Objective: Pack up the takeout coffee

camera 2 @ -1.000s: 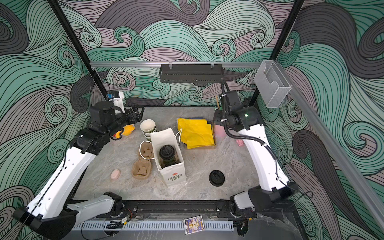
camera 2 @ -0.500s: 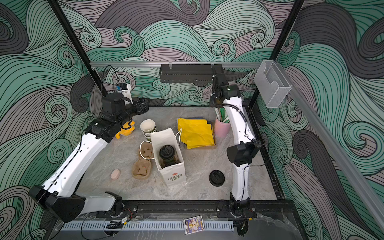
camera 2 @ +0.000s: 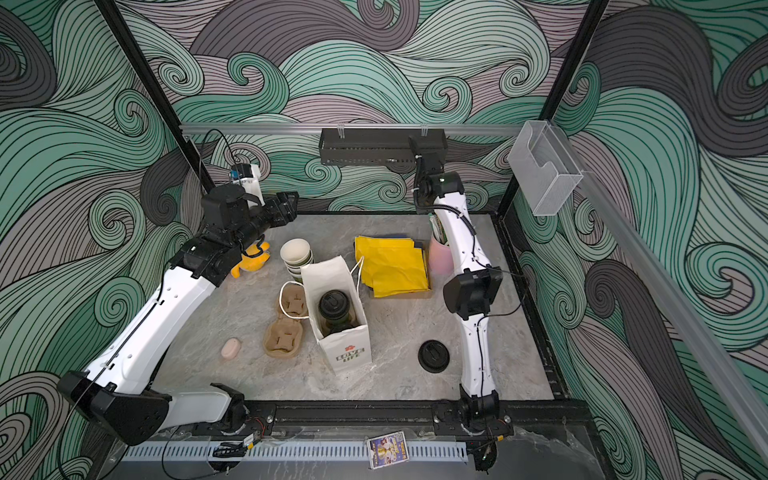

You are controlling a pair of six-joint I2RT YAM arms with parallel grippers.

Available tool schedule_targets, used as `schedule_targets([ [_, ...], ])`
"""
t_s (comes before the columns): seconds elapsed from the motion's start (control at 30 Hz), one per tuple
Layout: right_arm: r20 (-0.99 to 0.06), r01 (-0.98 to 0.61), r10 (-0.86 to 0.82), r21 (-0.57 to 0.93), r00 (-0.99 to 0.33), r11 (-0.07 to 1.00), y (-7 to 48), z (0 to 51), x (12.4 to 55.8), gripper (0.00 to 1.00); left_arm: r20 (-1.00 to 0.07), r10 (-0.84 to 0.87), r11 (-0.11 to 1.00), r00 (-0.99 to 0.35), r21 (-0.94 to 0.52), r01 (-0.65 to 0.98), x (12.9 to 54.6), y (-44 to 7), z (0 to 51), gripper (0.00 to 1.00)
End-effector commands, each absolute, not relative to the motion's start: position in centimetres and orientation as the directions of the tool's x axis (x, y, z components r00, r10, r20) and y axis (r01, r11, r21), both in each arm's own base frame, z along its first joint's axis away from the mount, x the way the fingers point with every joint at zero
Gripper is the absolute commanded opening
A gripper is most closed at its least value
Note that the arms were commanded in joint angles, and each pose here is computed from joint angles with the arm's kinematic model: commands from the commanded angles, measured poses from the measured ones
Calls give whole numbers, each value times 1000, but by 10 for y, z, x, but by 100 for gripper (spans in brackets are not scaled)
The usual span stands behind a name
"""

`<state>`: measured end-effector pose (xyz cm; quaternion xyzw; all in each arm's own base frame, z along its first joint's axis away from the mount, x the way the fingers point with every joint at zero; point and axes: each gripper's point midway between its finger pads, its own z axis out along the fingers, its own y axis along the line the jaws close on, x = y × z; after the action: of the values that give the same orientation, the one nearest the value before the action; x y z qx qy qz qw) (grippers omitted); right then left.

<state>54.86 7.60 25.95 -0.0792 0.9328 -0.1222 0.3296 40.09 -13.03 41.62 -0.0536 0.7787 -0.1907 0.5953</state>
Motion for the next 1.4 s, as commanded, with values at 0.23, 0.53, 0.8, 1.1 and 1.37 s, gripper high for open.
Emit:
schedule_targets([
  [0.23, -607, -46, -265, -351, -749, 935, 64, 244, 576, 43, -918, -306, 927, -252, -348, 140, 388, -121, 434, 73],
  [0.53, -616, -42, -267, -354, -741, 934, 66, 235, 587, 29, -915, -300, 930, -268, -343, 129, 381, -117, 434, 72],
  [0.8, -633, -43, -268, -348, -726, 937, 67, 243, 587, 14, -912, -304, 931, -274, -345, 117, 375, -113, 434, 71],
  [1.1, -688, -33, -257, -321, -679, 947, 68, 277, 579, 5, -910, -318, 931, -267, -353, 96, 364, -106, 435, 70],
  [1.37, -759, -39, -263, -299, -596, 953, 71, 319, 561, 5, -898, -344, 922, -275, -378, 83, 358, -103, 430, 69],
])
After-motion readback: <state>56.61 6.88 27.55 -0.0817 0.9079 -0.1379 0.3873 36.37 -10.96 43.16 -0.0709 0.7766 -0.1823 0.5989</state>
